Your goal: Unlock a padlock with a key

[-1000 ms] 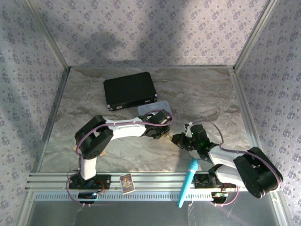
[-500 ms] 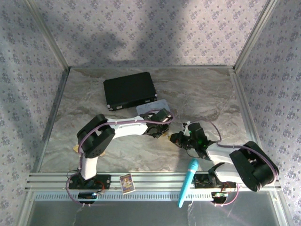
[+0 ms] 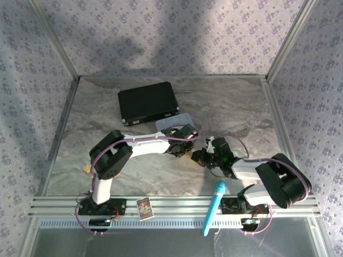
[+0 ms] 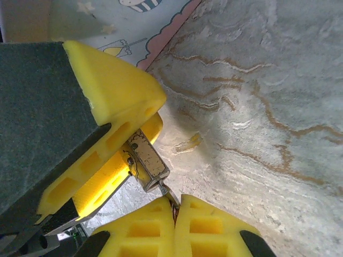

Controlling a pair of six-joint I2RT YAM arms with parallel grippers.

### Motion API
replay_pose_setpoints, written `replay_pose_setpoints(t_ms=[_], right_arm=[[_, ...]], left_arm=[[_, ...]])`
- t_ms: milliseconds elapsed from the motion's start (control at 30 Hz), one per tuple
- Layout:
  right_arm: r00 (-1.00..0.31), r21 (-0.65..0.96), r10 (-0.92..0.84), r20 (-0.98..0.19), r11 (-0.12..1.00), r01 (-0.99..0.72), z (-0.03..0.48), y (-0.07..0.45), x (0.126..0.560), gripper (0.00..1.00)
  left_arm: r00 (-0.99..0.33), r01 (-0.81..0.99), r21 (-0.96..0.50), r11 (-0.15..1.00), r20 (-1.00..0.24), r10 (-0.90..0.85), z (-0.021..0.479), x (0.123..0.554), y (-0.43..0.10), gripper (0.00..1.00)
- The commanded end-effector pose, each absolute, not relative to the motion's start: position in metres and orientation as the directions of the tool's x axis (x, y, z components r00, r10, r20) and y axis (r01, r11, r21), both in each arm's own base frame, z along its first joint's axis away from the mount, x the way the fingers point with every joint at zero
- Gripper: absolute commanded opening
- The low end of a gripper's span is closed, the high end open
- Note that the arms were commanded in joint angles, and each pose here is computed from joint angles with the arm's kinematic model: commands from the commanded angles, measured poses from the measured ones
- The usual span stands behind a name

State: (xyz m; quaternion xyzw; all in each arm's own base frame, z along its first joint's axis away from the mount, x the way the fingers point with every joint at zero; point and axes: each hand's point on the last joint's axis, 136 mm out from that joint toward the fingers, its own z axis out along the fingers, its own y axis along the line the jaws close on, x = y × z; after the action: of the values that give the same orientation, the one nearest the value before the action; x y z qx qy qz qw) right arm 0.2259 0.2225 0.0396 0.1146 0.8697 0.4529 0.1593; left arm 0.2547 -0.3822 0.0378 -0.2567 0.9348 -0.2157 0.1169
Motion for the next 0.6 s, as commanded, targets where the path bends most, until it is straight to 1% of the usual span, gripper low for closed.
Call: replay_pose_setpoints(t_ms=[0,100,233,267,367,400,433,500,567], right_arm=[[-0.88,0.849,0.396,-0.261,0.528,-0.015,0.066,0.22,0.25,0.0],[-0.87,0.868,0.397,-0.293,0.492,-0.067,0.084,0.229,0.254,0.0],[-0.857,0.863,0.376,-0.353,0.485,-0.142,0.106,0.239,0.259,0.0],[-0.856,0.856,0.37,-0.362,0.496,-0.148,0.107,0.238,0.259,0.0],[-0.846,0.8,0.348,-0.405,0.582,-0.143,0.099,0.226,0.255,0.01],[-0.847,0.767,0.321,-0.423,0.625,-0.146,0.094,0.22,0.251,0.06],[-0.845,0.736,0.301,-0.442,0.66,-0.15,0.09,0.215,0.248,0.12],[-0.843,0.667,0.244,-0.48,0.726,-0.169,0.084,0.204,0.24,0.28],[-0.854,0.594,0.178,-0.489,0.785,-0.176,0.073,0.193,0.231,0.34]], left_arm=[[-0.89,-0.433,-0.366,0.824,0.027,-0.456,0.013,0.202,-0.391,0.08],[-0.898,-0.419,-0.367,0.831,0.032,-0.439,0.013,0.197,-0.395,0.08],[-0.907,-0.397,-0.377,0.837,0.019,-0.421,0.017,0.195,-0.397,0.08],[-0.907,-0.393,-0.38,0.837,0.012,-0.421,0.019,0.196,-0.396,0.08],[-0.903,-0.396,-0.379,0.837,-0.006,-0.43,0.021,0.201,-0.39,0.08],[-0.901,-0.4,-0.379,0.835,-0.008,-0.435,0.022,0.202,-0.387,0.08],[-0.898,-0.405,-0.381,0.831,-0.007,-0.44,0.022,0.204,-0.386,0.08],[-0.892,-0.416,-0.383,0.825,-0.003,-0.451,0.021,0.208,-0.382,0.08],[-0.888,-0.426,-0.379,0.821,0.0,-0.461,0.019,0.21,-0.379,0.08]])
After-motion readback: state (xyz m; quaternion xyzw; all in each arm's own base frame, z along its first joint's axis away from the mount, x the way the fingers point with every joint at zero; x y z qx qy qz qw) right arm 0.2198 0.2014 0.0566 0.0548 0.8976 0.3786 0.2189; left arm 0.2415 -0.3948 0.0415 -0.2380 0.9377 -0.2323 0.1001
